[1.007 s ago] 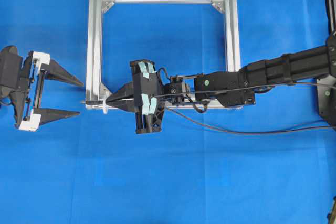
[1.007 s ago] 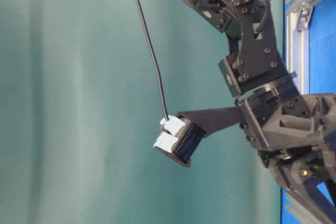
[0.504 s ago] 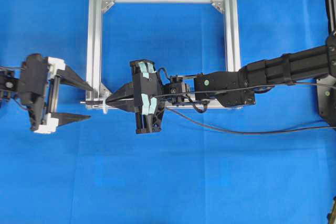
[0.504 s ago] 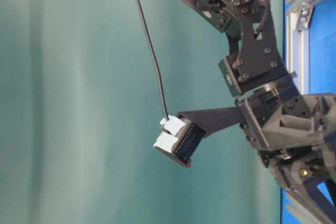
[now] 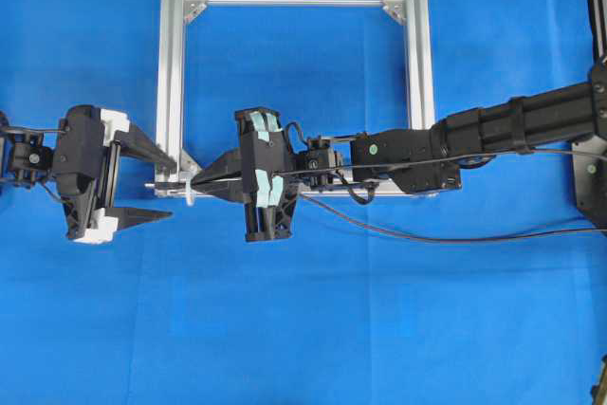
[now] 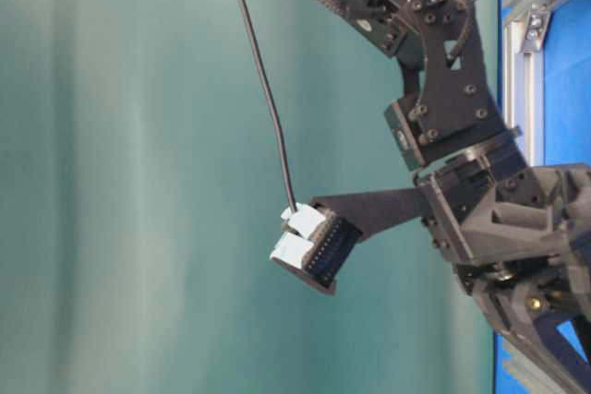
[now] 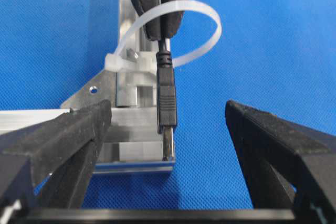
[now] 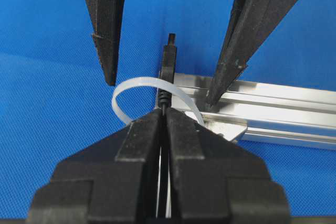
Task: Insert the wire through the string loop located on the left side.
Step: 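Bring the left gripper to the plug tip and close on it, then open the right gripper to release the cable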
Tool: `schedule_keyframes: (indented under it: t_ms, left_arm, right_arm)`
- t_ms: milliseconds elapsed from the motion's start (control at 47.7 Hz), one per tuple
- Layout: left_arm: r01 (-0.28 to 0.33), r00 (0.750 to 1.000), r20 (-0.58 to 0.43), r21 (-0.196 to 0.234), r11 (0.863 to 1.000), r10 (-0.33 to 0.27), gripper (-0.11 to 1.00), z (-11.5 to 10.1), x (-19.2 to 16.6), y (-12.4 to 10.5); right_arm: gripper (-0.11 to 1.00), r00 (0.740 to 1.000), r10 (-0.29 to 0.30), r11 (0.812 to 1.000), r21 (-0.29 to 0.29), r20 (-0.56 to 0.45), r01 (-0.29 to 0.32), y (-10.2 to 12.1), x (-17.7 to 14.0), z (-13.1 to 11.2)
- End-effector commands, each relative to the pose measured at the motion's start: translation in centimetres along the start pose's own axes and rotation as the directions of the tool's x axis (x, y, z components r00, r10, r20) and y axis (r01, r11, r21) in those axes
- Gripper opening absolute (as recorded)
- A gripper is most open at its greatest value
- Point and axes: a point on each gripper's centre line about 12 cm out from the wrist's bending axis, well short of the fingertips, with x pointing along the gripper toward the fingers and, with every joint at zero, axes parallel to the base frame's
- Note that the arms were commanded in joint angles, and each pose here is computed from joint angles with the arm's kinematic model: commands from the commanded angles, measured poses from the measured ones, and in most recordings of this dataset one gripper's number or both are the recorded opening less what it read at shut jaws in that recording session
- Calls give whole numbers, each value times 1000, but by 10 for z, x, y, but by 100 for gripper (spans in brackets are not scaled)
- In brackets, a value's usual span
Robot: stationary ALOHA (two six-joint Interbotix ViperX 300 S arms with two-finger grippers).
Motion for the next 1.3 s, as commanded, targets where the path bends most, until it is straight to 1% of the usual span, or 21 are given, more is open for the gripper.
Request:
schedule_keyframes:
  t_ms: [0,462,587,629,692,734,860,923,944,1280]
  left_arm:
    - [3,1000,27,1,1000,-3,90,7,1,-1]
    - [2,1000,29,-1,1000,-2,90,7,2,-1]
    - [4,1000,30,3,1000,-4,88,8,2,-1]
    - [5,999,33,5,1000,-5,85,9,2,-1]
    - [5,999,37,8,1000,-5,75,10,3,-1]
    - [5,999,38,7,1000,-5,63,10,3,-2]
    - [6,999,44,3,1000,-6,25,13,4,-2]
    - [6,999,50,5,1000,-6,9,15,5,-2]
    - [6,999,50,5,1000,-7,6,15,6,-2]
    - [6,999,32,2,1000,-6,7,12,5,-2]
  right_arm:
    - [0,999,1,1000,2,43,-1,0,-1,18]
    - [1,999,1,1000,2,43,-1,0,-1,18]
    - [1,999,0,1000,1,43,0,-1,-1,18]
    - [0,999,0,1000,1,43,0,-1,-1,18]
    - [1,999,1,1000,0,43,-1,0,-1,18]
    - [1,999,-1,1000,2,40,1,-1,-1,17]
    - [1,1000,0,1000,0,29,0,0,-1,16]
    - [1,1000,-2,1000,2,25,1,0,-1,15]
    - [0,1000,-1,1000,0,25,1,0,-1,15]
    - [1,1000,0,1000,-3,31,0,-1,-1,16]
